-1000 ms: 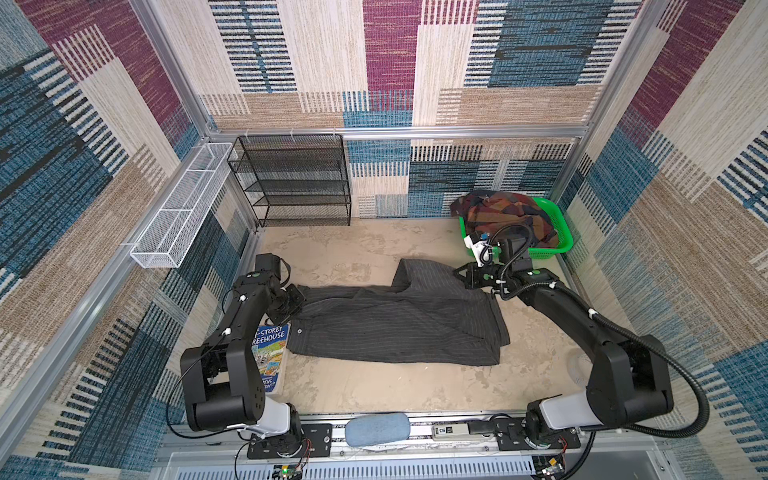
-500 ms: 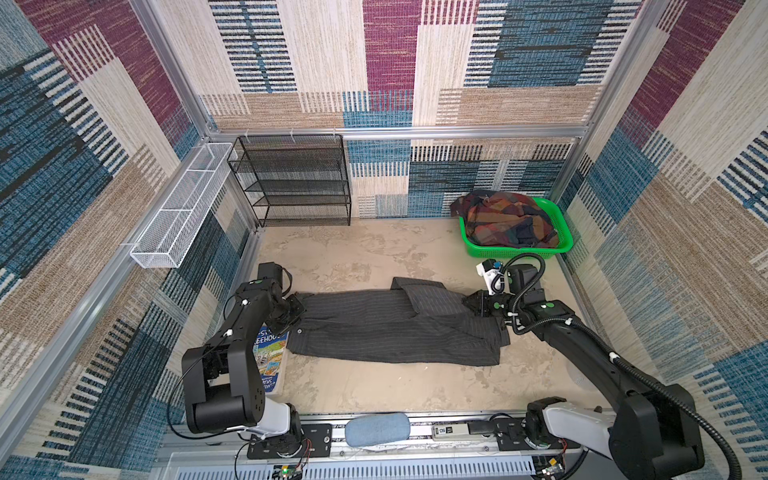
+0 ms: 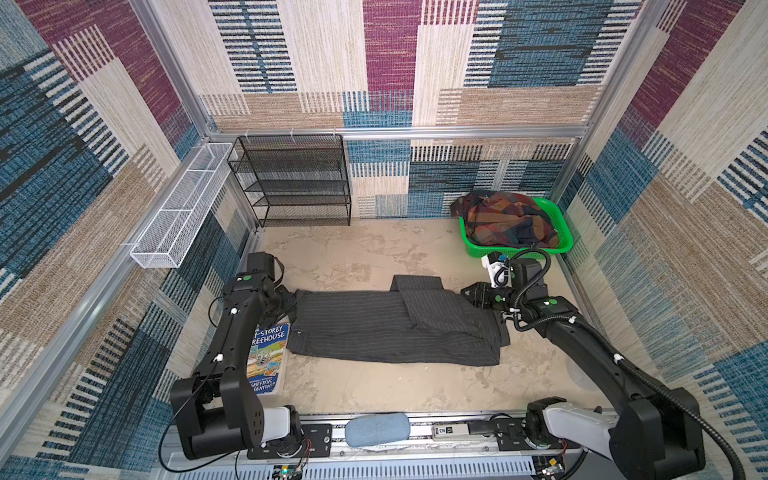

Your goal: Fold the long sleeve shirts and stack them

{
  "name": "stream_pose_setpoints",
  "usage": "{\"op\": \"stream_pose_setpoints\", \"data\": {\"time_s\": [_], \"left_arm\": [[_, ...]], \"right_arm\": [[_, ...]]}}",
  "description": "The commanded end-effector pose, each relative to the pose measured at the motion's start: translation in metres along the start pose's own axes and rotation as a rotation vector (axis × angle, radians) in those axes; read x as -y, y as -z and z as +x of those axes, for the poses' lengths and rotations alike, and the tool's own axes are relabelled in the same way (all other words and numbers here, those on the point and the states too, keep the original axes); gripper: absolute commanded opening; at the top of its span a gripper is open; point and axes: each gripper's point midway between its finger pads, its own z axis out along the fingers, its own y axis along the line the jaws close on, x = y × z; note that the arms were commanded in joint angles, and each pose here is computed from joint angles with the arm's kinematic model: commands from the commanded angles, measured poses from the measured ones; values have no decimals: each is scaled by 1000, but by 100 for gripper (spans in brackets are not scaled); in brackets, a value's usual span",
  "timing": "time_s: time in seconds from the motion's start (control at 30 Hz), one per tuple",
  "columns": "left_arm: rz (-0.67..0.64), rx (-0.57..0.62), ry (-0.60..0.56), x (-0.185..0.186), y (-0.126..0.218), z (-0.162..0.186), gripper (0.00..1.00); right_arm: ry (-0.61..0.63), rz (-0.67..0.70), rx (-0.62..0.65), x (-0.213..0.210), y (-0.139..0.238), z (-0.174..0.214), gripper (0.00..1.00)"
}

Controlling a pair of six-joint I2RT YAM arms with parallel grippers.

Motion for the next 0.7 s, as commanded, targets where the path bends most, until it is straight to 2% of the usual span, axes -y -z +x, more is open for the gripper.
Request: {"op": "stream_pose_setpoints", "data": {"time_s": [0.0, 0.1, 0.17, 0.3, 0.5, 0.67], "left_arm": [[-52, 30, -36, -10, 10, -5, 47], [18, -19, -36, 6, 2, -3, 39], [98, -55, -34, 25, -8, -1, 24], [199, -110, -16, 54, -29, -2, 2], [237, -175, -86, 93, -52, 14, 0], [144, -236, -69, 81, -94, 28, 0]], "right_arm": [[-1, -22, 24, -3, -11, -13, 39], [-7, 5, -16, 2, -27, -5, 38], [-7, 7, -48, 3, -41, 4, 37], [-35, 1, -92, 0, -66, 16, 32], [-90, 5, -148, -3, -90, 35, 30], [-191, 97, -169, 27, -100, 57, 26]]}}
